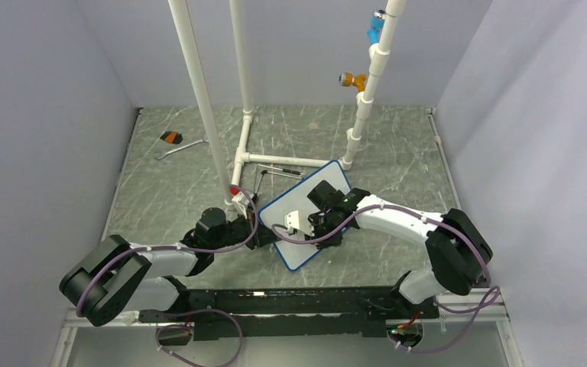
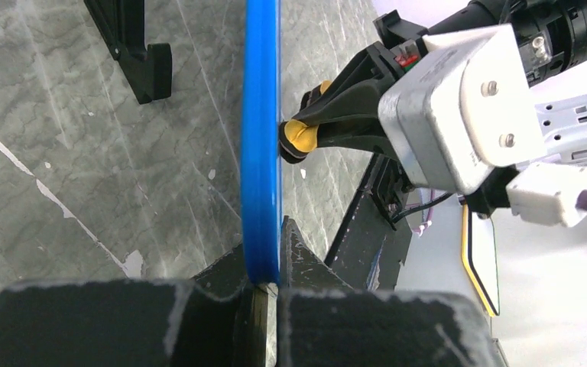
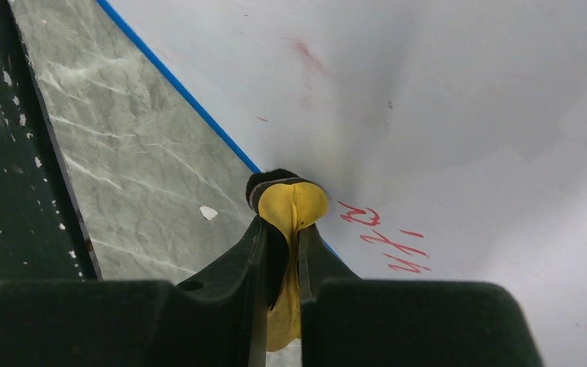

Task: Erase the whiteboard
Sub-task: Erase the whiteboard at the center of the board.

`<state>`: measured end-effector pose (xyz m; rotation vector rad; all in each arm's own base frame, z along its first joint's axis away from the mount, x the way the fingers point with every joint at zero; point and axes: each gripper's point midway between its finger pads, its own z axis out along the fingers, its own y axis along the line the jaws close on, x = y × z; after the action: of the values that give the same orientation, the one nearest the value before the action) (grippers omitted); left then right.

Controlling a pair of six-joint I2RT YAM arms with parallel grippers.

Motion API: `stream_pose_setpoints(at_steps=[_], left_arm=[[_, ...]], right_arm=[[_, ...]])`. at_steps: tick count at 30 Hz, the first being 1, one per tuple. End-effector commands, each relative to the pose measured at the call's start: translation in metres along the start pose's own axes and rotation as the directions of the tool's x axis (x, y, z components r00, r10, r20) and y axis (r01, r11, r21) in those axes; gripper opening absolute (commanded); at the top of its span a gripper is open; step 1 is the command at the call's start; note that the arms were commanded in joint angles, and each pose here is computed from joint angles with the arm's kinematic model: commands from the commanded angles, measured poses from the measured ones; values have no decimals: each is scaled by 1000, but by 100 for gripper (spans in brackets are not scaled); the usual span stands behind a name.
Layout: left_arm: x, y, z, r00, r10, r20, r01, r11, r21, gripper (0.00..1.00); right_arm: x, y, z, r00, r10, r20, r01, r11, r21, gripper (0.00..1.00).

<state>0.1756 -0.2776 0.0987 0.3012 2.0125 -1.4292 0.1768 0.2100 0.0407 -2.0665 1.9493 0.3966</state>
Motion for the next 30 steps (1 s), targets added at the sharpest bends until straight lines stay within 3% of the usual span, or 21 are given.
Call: stream_pose_setpoints(at_steps=[1,4,8,14,18,21,25,30], left_arm=[[0,-37,0,998,43,-38,-37,987,159,0],[0,-36,1,998,42,-39,-35,987,159,0],[1,-38,1,998,41,-43,-34,986,162,0],[0,-38,0,998,47,-42,-39,987,158,0],[1,-38,0,998,48,-40,-41,987,156,0],[1,-38,-1,998,50,-41,-43,986,159,0],[1,-39,-1,998,53,-41,-46,986,160,0],[0,-39,0,998,51,-43,-44,986,162,0]], right_arm=[[-25,-48,-18,988,68,136,-98,969,228,0],[-31,-69,-36,967,118,227,-190,926,327,0],[-20,-74,-37,967,145,210,-212,914,347,0],[-8,-34,-18,991,61,116,-75,990,119,0],[4,-9,-3,998,43,38,-42,998,-36,0],[7,-3,2,999,34,11,-33,997,-69,0],[3,-18,2,998,60,18,-60,998,12,0],[-16,-62,-22,981,129,146,-164,952,258,0]])
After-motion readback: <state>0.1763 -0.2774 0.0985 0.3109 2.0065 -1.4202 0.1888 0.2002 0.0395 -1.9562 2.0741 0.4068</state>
